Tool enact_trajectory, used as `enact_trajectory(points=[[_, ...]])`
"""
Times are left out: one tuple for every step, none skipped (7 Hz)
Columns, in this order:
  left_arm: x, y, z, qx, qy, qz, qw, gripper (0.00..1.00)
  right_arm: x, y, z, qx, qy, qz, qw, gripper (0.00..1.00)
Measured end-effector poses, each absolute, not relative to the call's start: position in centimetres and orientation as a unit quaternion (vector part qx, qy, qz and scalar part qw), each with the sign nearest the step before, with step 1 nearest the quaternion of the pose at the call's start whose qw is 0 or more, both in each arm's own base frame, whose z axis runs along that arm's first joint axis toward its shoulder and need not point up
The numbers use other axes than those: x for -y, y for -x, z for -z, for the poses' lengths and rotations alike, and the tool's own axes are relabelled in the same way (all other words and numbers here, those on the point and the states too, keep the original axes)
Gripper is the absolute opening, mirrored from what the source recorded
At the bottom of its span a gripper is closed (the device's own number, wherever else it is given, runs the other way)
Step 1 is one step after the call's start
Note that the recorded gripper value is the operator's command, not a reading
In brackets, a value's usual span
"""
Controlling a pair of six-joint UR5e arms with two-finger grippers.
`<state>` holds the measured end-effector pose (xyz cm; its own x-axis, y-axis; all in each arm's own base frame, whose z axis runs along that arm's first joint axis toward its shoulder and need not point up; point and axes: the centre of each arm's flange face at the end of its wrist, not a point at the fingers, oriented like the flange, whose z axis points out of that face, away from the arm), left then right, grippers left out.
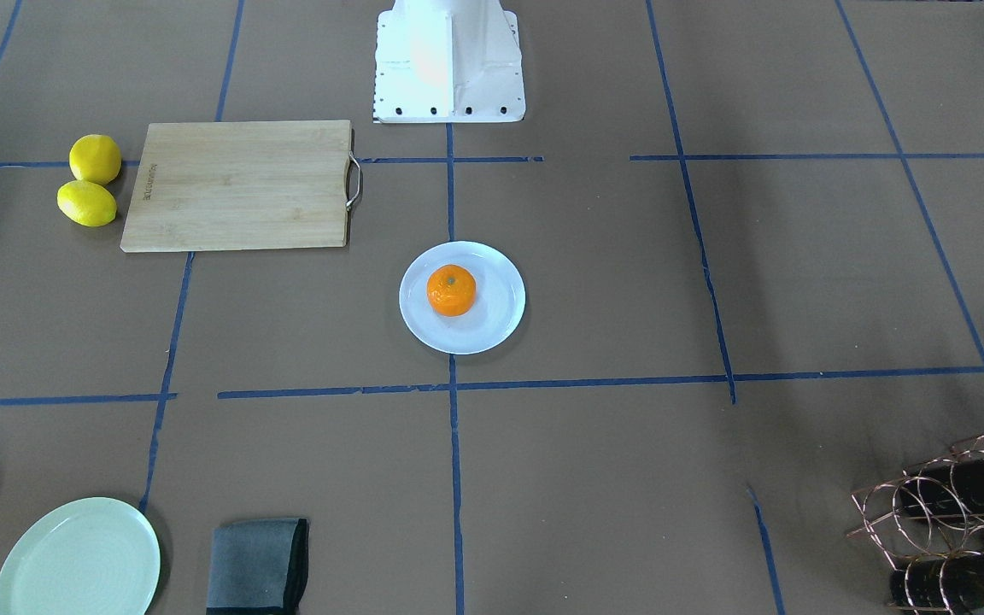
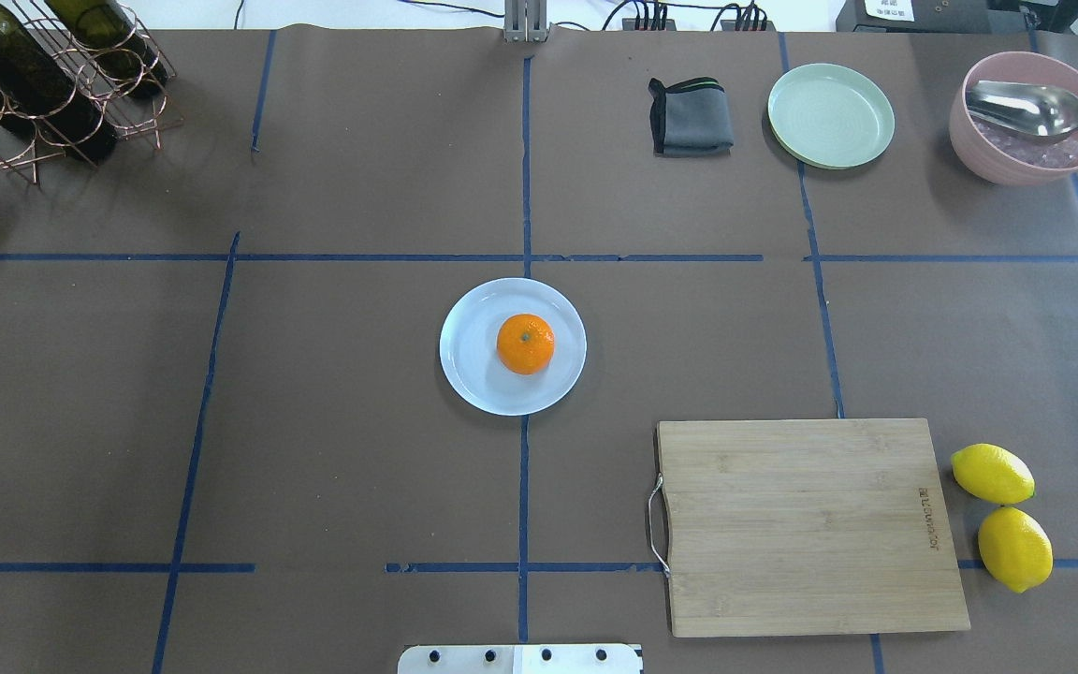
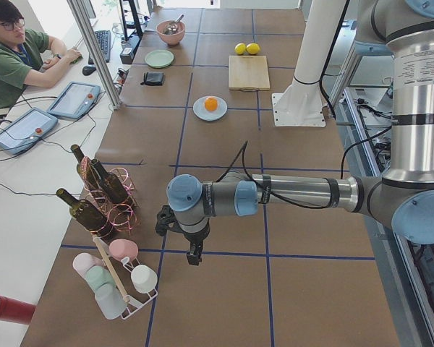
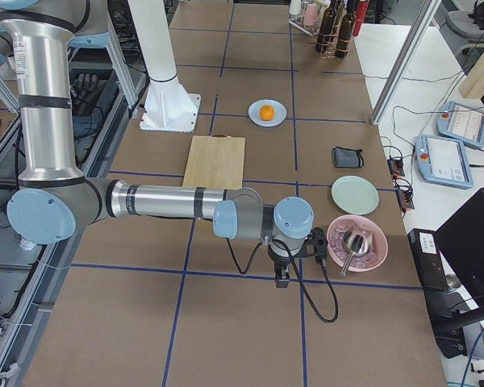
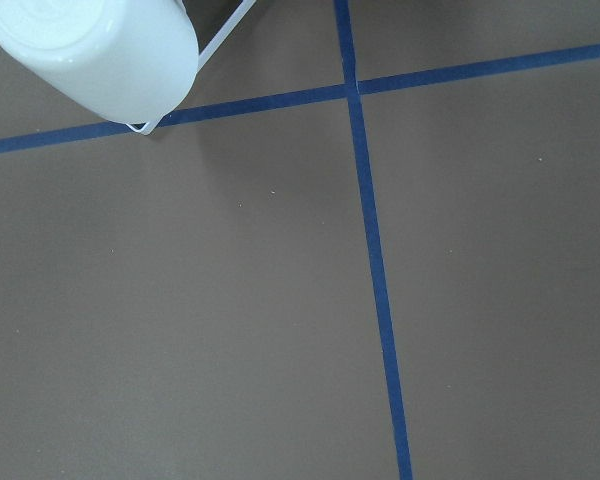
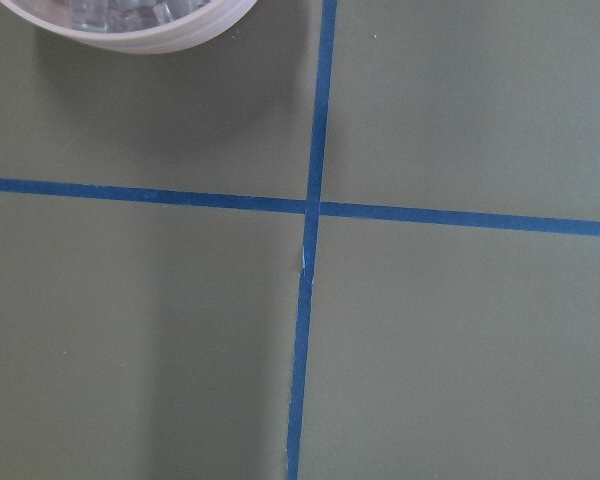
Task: Pick orange to plate
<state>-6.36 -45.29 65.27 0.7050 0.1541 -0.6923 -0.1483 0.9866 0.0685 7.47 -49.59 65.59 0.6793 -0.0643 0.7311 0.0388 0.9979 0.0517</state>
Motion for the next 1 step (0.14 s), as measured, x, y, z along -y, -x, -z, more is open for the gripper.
enact_trajectory(points=[[45.31,6.37,-65.23,-0.375,-0.004,-0.081,0.923,1.00,49.59,-7.47,-65.55,0.400,-0.016,0.028,0.916,1.00]])
